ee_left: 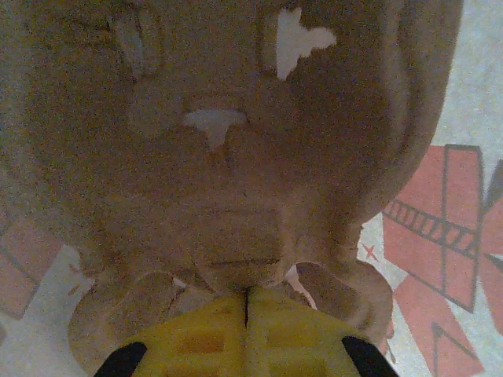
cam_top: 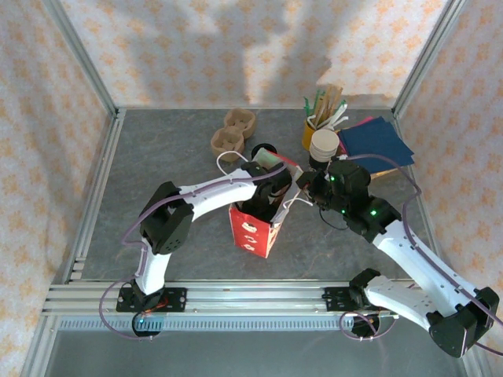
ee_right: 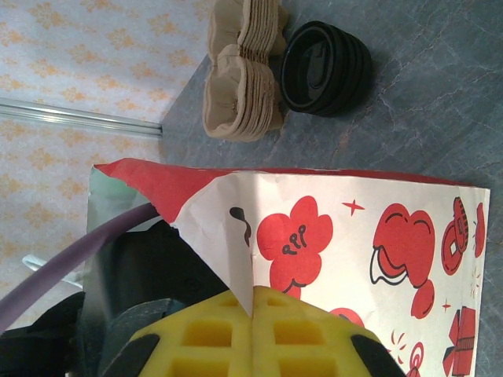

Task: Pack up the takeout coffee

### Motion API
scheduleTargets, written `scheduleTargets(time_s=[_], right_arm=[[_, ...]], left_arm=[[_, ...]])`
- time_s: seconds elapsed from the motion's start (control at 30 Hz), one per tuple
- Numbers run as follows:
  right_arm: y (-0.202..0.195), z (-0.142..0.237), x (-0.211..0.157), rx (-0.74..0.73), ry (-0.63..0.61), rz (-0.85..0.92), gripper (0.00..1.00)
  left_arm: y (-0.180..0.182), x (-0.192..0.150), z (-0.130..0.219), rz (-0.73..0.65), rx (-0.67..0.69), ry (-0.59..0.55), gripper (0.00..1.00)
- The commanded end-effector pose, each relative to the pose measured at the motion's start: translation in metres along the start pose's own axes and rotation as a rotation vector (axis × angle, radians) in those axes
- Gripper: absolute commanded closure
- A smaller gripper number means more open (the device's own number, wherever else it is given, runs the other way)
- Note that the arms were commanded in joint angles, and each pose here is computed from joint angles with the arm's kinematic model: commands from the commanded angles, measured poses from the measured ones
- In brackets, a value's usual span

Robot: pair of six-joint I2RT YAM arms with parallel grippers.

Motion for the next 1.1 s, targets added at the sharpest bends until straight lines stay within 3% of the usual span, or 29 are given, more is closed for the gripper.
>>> scheduleTargets(time_s=[0.0, 0.73, 1.07], right_arm=[[0.012, 0.011, 0.004, 0.044, -0.012, 0.017, 1.0], [0.019, 0.014, 0.007, 0.073, -0.027, 0.023, 1.0], [0.012, 0.004, 0.005, 0.035, -0.009, 0.027, 1.0]], left_arm=[[0.001, -0.001, -0.018, -0.016, 0.016, 0.039, 0.93], [0.009, -0.004, -0.057, -0.008, 0.053, 0.088, 0.94], [-0.001, 0.008, -0.012, 0.0, 0.045, -0.018, 0.95]])
Point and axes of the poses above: each hand's point on the last joint's axis, 136 mm out from that joint toward the fingers, its own z axis back along the fingers, its own y axis along the line the jaws close on, x = y × z, the point moved 9 cm from there along z, back along the fingers
